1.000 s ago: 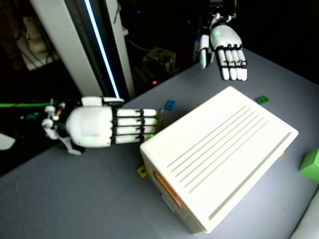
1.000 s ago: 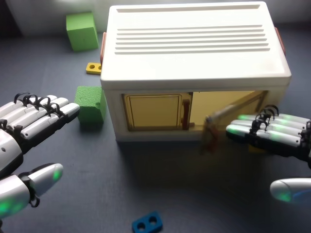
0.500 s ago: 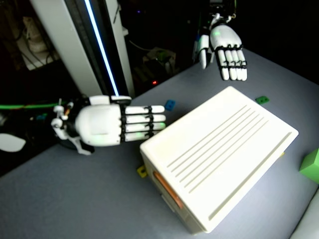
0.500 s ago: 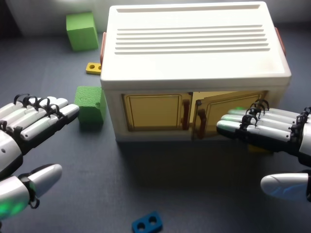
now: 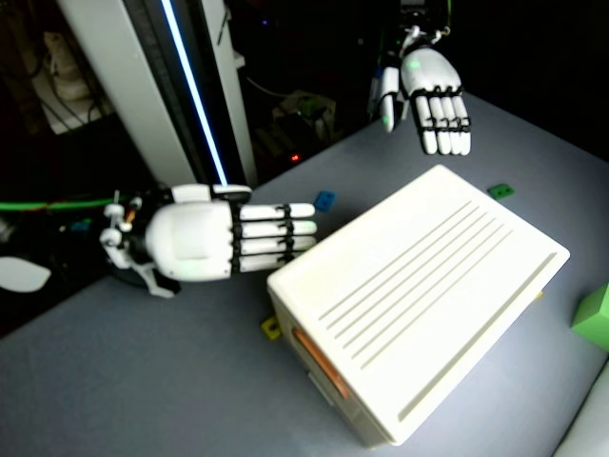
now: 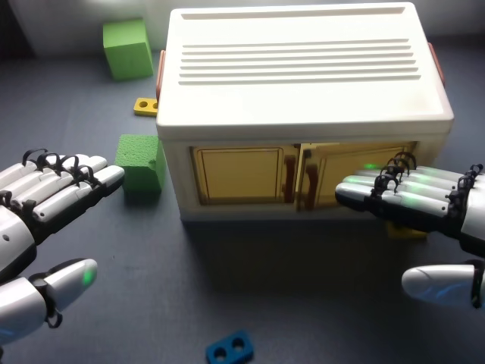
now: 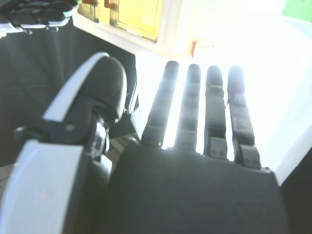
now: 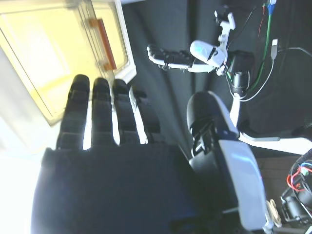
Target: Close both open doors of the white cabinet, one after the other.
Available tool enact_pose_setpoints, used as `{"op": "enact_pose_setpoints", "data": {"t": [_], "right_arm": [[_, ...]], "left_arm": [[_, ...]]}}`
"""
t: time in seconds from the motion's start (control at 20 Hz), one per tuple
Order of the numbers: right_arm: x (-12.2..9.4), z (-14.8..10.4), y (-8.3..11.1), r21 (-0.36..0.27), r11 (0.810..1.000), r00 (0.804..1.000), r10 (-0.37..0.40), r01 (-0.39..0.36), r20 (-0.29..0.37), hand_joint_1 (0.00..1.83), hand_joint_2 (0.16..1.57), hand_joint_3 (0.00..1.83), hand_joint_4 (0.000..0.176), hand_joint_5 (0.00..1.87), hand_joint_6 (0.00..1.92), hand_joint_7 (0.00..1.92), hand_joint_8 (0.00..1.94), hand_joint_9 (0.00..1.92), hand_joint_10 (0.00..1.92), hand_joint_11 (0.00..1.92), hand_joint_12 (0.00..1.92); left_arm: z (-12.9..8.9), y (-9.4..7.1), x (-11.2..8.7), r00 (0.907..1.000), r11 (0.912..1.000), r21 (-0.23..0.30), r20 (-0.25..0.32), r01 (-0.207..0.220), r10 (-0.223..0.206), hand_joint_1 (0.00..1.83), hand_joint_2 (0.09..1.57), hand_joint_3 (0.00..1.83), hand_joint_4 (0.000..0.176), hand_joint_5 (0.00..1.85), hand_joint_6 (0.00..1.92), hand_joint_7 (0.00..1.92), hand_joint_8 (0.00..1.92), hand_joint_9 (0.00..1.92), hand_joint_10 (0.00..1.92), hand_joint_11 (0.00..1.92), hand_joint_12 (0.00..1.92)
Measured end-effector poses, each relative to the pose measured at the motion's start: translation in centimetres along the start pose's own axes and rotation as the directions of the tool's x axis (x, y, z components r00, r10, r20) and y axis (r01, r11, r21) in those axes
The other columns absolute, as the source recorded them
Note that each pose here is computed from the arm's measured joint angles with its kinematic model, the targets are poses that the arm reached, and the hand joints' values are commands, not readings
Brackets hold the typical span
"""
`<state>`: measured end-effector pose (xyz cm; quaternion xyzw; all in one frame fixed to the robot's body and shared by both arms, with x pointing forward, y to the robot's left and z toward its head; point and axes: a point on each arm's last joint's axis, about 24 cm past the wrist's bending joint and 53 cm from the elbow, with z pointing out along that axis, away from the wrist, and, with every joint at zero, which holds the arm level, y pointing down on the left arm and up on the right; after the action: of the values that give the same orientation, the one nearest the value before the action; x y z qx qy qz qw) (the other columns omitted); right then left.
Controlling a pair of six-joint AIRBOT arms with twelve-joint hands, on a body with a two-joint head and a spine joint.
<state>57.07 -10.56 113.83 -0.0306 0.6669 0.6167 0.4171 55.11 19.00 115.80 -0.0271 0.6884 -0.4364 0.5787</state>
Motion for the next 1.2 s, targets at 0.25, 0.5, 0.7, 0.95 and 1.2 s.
{"op": "enact_pose_setpoints", "data": {"t": [0.25, 0.5, 0.7, 0.95, 1.2], "right_arm": [[0.0, 0.1, -0.2, 0.005, 1.000, 1.000, 0.006, -0.006, 0.000, 0.00, 1.49, 0.00, 0.000, 0.00, 0.00, 0.00, 0.00, 0.00, 0.00, 0.00, 0.00], [0.3, -0.8, 1.4, -0.017, 0.999, 0.998, 0.051, -0.052, -0.027, 0.00, 1.47, 0.00, 0.000, 0.00, 0.00, 0.00, 0.00, 0.00, 0.00, 0.00, 0.00], [-1.3, -3.1, 1.6, -0.003, 0.997, 0.997, 0.076, -0.076, 0.027, 0.00, 1.46, 0.00, 0.000, 0.03, 0.01, 0.00, 0.00, 0.00, 0.00, 0.00, 0.00], [-6.4, -7.4, 2.2, 0.023, 0.997, 0.978, 0.065, -0.071, 0.200, 0.00, 1.47, 0.00, 0.000, 0.03, 0.00, 0.02, 0.01, 0.00, 0.00, 0.00, 0.00], [-11.2, -10.0, 3.1, 0.023, 0.999, 0.923, -0.048, 0.043, 0.381, 0.00, 1.45, 0.00, 0.000, 0.05, 0.00, 0.02, 0.00, 0.00, 0.00, 0.01, 0.00]], "left_arm": [[0.0, 0.1, 0.0, 1.0000, 1.0000, -0.003, 0.002, 0.003, -0.003, 0.00, 1.57, 0.11, 0.000, 0.03, 0.00, 0.00, 0.00, 0.01, 0.00, 0.00, 0.23], [-0.3, 0.0, 0.1, 0.9999, 0.9999, -0.006, 0.004, 0.010, -0.010, 0.00, 1.57, 0.08, 0.000, 0.01, 0.00, 0.00, 0.00, 0.01, 0.00, 0.00, 0.28], [-0.4, 0.1, -0.3, 0.9997, 0.9999, -0.005, 0.022, 0.012, -0.012, 0.00, 1.57, 0.04, 0.000, 0.03, 0.00, 0.00, 0.00, 0.02, 0.00, 0.00, 0.32], [-0.6, 0.1, -2.1, 0.9943, 0.9998, -0.004, 0.105, 0.018, -0.018, 0.00, 1.57, 0.03, 0.000, 0.06, 0.00, 0.00, 0.00, 0.01, 0.00, 0.00, 0.33], [-0.6, -0.2, -4.8, 0.9733, 0.9993, 0.032, 0.228, 0.018, -0.025, 0.00, 1.53, 0.06, 0.000, 0.00, 0.00, 0.00, 0.00, 0.00, 0.00, 0.00, 0.01]]}}
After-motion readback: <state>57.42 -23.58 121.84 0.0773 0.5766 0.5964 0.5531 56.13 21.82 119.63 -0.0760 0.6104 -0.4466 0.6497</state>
